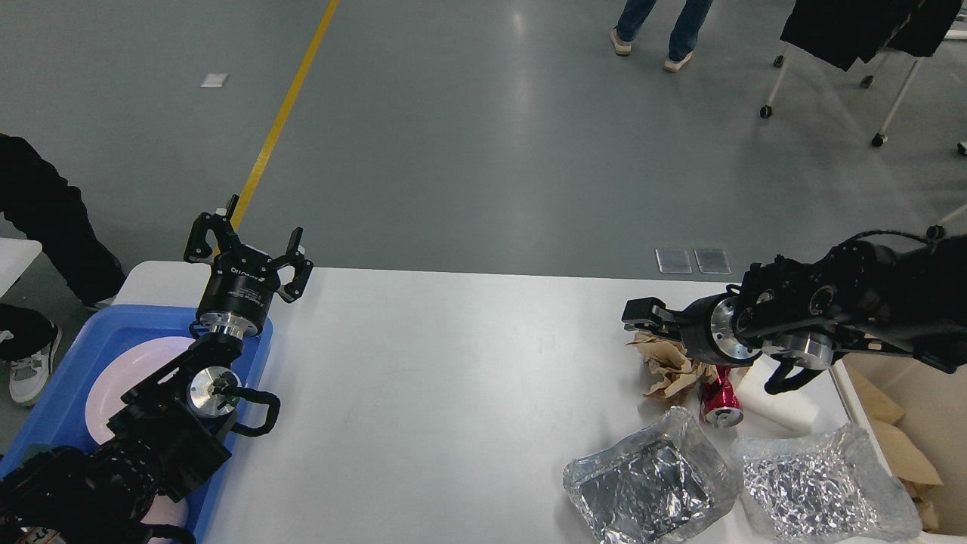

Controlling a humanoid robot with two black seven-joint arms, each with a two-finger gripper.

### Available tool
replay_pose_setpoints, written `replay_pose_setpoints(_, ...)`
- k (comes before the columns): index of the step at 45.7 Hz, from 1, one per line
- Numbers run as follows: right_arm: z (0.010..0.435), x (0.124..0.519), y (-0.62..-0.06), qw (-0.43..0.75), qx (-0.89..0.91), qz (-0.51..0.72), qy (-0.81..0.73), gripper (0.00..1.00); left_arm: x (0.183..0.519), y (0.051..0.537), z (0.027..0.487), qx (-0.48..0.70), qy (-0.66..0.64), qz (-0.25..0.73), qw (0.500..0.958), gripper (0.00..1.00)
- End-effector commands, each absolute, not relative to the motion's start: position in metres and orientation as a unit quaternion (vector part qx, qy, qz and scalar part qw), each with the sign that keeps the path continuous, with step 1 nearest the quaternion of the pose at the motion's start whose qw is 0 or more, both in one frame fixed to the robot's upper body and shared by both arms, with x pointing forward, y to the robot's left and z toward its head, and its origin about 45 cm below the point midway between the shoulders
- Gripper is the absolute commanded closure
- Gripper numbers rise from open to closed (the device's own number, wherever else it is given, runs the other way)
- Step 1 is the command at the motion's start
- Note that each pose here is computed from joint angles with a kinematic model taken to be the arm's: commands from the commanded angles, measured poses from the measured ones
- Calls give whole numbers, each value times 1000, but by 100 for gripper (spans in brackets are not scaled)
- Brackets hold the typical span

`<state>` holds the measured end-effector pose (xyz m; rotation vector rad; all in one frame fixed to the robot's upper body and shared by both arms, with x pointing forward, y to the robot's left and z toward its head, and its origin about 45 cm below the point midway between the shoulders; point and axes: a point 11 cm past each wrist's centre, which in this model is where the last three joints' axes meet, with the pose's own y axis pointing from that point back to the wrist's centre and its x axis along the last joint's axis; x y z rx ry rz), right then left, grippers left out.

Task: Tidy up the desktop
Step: 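Move the right gripper back and grasp the crumpled brown paper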

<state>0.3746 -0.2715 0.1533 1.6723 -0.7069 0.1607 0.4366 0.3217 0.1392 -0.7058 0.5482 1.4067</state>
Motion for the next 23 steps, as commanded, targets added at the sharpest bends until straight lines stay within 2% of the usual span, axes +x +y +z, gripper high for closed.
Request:
replay_pose_setpoints(1,128,387,-285,629,700,102,-322,0,437,321,139,-314,244,624,672,3)
replay_pose_setpoints(12,97,397,-296,646,676,139,-326,0,437,321,139,-313,244,624,673,3)
replay_pose_setpoints(23,72,389,-270,639,688,145,-312,0,437,321,139,-314,244,624,672,3)
